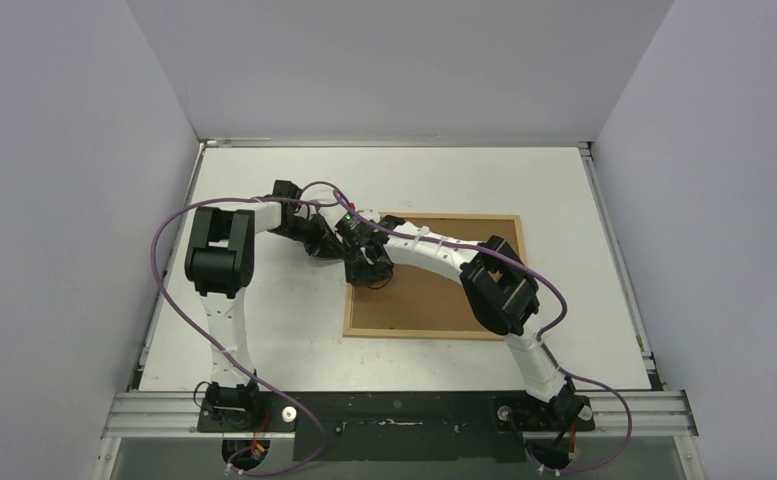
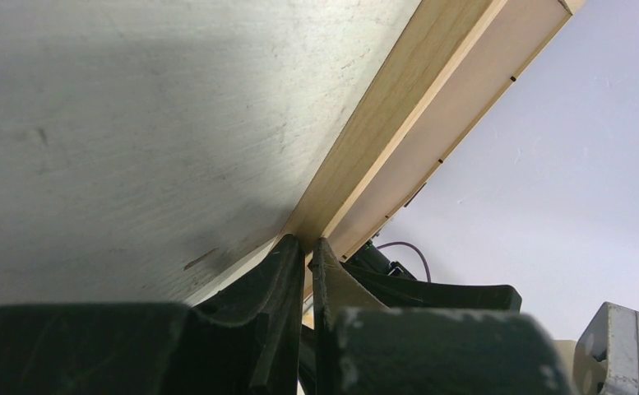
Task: Put the photo into the frame
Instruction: Install the photo frame at the center of the board.
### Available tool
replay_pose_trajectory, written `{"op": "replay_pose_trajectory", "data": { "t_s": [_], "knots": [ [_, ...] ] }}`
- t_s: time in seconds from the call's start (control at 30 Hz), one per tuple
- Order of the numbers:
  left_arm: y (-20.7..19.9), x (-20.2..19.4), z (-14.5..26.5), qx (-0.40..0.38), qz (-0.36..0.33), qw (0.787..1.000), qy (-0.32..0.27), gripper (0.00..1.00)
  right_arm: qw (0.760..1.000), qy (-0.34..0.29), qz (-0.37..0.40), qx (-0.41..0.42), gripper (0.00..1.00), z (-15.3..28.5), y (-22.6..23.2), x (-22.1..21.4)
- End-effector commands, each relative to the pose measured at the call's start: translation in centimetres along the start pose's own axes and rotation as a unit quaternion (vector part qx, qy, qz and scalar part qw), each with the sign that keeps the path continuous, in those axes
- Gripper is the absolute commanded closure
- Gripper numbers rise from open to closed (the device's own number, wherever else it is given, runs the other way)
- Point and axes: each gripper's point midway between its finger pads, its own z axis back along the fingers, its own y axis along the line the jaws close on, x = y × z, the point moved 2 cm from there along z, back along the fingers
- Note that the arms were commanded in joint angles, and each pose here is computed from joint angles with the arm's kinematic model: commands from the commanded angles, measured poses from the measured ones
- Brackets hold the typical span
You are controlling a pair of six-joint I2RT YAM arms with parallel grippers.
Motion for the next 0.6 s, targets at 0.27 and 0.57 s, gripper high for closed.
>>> {"op": "replay_pose_trajectory", "data": {
  "t_s": [0.27, 0.57],
  "knots": [
    [8.4, -0.3, -2.3, 0.156, 0.046, 0.987, -0.007, 0.95, 0.986, 0.11, 0.032, -0.124, 0.71, -5.6, -6.2, -7.1],
    [8.5, -0.3, -2.4, 0.157, 0.047, 0.987, -0.006, 0.95, 0.984, 0.12, 0.033, -0.13, 0.85, -6.1, -7.1, -8.0]
  ]
}}
